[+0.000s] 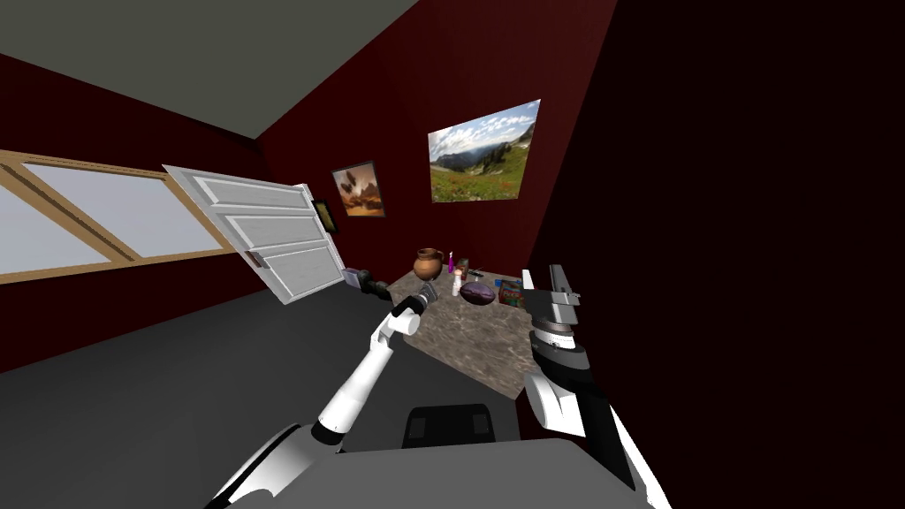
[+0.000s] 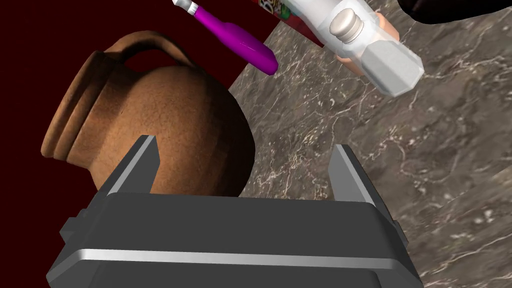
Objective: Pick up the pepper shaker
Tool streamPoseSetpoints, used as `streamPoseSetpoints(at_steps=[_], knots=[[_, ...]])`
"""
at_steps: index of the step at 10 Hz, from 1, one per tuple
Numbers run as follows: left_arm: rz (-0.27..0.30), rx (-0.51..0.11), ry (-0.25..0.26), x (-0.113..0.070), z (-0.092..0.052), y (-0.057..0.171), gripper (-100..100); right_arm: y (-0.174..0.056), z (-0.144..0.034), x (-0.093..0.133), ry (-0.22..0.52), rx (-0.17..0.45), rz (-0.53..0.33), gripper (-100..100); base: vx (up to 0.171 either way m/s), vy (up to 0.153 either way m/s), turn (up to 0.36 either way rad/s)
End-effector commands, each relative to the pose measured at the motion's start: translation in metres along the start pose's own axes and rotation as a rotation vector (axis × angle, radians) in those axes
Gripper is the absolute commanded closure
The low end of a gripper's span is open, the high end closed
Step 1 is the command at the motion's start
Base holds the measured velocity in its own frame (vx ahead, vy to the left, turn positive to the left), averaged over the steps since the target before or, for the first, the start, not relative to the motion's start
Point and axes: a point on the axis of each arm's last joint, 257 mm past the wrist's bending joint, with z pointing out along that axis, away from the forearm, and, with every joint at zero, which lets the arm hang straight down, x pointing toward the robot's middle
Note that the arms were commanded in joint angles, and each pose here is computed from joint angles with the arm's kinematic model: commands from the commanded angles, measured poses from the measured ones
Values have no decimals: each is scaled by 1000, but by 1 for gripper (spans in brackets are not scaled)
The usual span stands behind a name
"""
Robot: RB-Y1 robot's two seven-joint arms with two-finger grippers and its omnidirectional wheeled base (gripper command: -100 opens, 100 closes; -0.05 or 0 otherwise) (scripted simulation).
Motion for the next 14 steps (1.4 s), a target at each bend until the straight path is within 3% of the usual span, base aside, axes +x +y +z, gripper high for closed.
streamPoseSetpoints(at_steps=[1,2,4,5,6,9,11,12,14], knots=[[-19,-54,-17,-3,8,11,-100,0,0,0,0,0,0,0,-4,14,0],[-58,-91,-19,0,16,17,-100,0,0,0,0,0,0,0,-3,15,-2],[-55,-120,-36,-5,20,24,-100,0,0,0,0,0,0,0,-2,10,-1],[-90,-171,-44,-1,27,32,-100,0,0,0,0,0,0,0,1,10,-11],[-90,-184,-58,-7,29,36,-100,0,0,0,0,0,0,0,1,10,-10],[-158,-280,-92,-5,43,51,-100,0,0,0,0,0,0,0,5,13,-20],[-157,-303,-113,-12,44,57,-100,0,0,0,0,0,0,0,5,11,-9],[-188,-348,-128,-8,48,62,-100,0,0,0,0,0,0,0,5,9,-35],[-190,-358,-144,-15,49,66,-100,0,0,0,0,0,0,0,6,9,-10]])
